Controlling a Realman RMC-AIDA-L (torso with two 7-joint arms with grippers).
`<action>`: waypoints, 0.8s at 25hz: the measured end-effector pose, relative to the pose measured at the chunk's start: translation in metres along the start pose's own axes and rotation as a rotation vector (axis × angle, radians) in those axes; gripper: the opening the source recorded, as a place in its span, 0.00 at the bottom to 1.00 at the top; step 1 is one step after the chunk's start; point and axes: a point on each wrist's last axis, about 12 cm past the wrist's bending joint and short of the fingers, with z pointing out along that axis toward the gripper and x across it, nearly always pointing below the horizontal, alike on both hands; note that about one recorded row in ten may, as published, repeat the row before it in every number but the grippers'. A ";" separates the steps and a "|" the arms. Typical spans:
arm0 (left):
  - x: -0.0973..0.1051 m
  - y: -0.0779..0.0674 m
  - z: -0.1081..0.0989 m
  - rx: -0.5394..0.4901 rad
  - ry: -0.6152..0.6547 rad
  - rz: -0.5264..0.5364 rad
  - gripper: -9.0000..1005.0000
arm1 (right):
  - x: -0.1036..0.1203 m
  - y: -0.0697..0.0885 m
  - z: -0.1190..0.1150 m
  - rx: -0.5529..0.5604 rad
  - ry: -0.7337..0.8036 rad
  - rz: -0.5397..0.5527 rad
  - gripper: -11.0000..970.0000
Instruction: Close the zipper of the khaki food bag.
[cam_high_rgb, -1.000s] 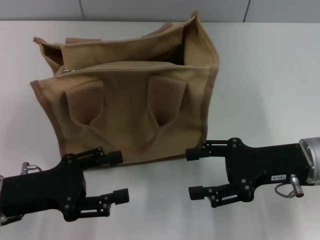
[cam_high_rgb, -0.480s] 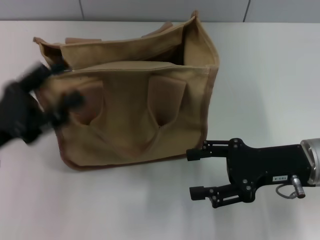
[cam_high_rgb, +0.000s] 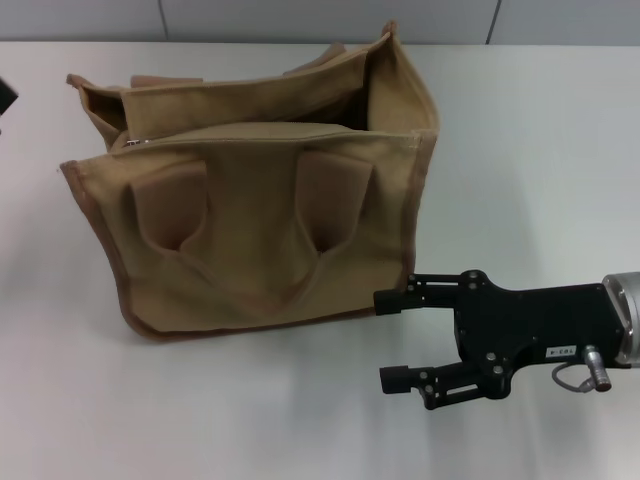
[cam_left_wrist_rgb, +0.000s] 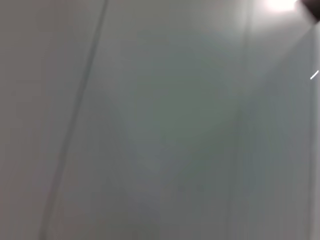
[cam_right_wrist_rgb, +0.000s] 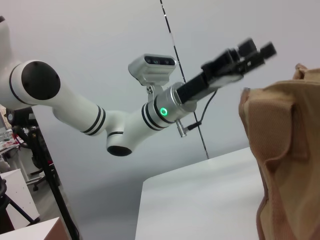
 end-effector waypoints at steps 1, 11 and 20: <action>0.000 0.005 -0.005 -0.033 0.025 0.006 0.82 | 0.000 0.000 0.000 0.002 0.001 0.000 0.85; 0.007 0.022 -0.028 -0.032 0.396 0.074 0.82 | 0.000 -0.001 0.001 0.004 0.003 0.007 0.85; 0.016 0.020 -0.011 0.091 0.490 0.113 0.82 | -0.001 -0.002 0.002 0.001 0.003 0.018 0.85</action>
